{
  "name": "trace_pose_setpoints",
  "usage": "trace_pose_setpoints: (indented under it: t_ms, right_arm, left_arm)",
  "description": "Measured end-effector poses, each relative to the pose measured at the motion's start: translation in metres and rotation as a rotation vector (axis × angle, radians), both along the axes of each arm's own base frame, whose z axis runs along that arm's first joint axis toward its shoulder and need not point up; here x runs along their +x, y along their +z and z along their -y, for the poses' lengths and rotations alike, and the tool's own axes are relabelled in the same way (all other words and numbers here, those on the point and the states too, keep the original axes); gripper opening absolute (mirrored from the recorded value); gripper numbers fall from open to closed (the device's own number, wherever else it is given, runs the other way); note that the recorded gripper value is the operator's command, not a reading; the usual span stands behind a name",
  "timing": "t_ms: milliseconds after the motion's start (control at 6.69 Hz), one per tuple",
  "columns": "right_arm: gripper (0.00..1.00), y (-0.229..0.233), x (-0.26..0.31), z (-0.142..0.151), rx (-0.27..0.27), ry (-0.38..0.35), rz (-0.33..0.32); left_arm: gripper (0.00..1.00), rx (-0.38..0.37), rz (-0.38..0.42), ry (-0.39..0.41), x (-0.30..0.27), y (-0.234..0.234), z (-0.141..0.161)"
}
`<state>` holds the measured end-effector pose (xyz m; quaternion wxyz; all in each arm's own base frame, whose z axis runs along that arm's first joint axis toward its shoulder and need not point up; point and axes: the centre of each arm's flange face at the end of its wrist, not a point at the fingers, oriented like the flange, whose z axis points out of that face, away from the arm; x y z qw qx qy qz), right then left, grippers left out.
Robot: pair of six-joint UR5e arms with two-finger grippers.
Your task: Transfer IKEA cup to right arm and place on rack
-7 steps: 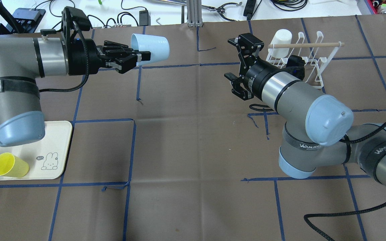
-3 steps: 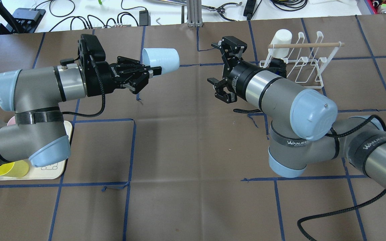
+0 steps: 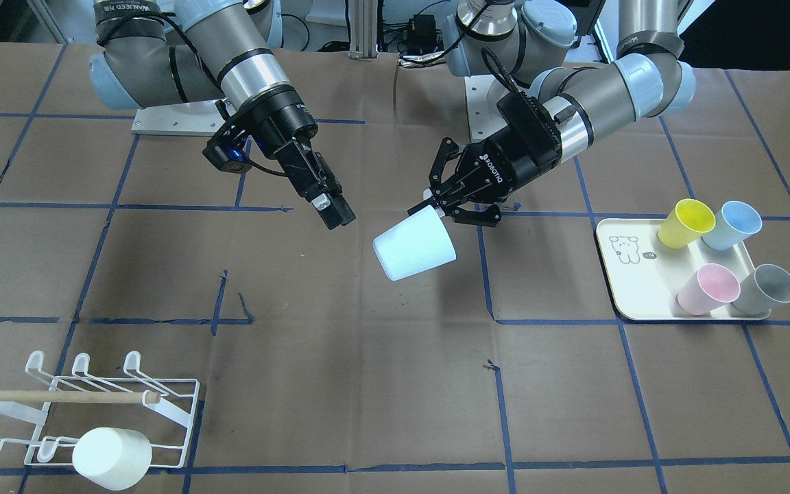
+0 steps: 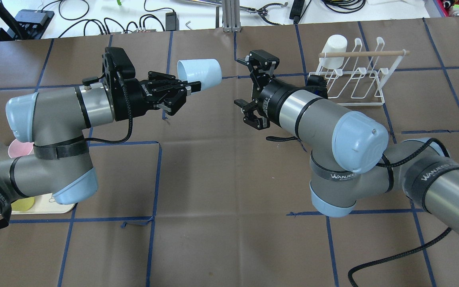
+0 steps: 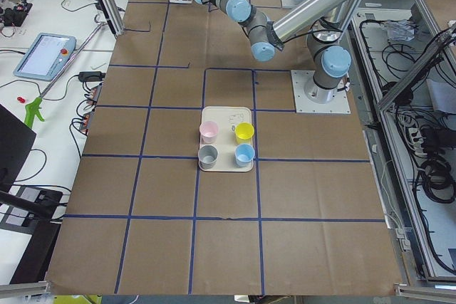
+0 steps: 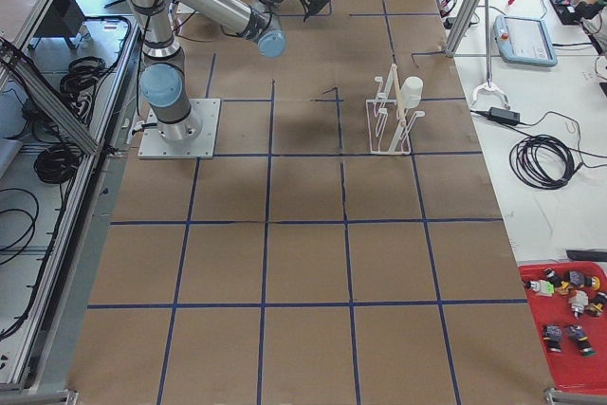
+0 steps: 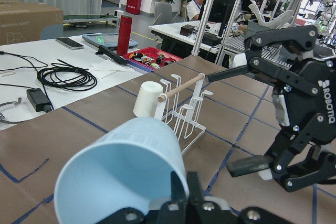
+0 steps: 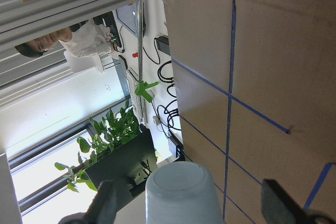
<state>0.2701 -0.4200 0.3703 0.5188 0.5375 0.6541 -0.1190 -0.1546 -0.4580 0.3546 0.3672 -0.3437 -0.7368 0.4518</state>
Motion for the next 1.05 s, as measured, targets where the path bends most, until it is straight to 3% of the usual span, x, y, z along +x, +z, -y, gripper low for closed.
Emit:
trace_pose_setpoints:
  t_ms: [448,1046]
  right_arm:
    - [0.97,0.009,0.013,0.002,-0.009,0.023,0.006]
    - [0.97,0.002,0.030,0.008,-0.038,0.085,-0.046]
  left_arm:
    - [0.06,0.001,-0.013,0.013,-0.003,-0.005,-0.012]
    - [0.07,0.000,-0.014,0.014,-0.003,-0.005,-0.013]
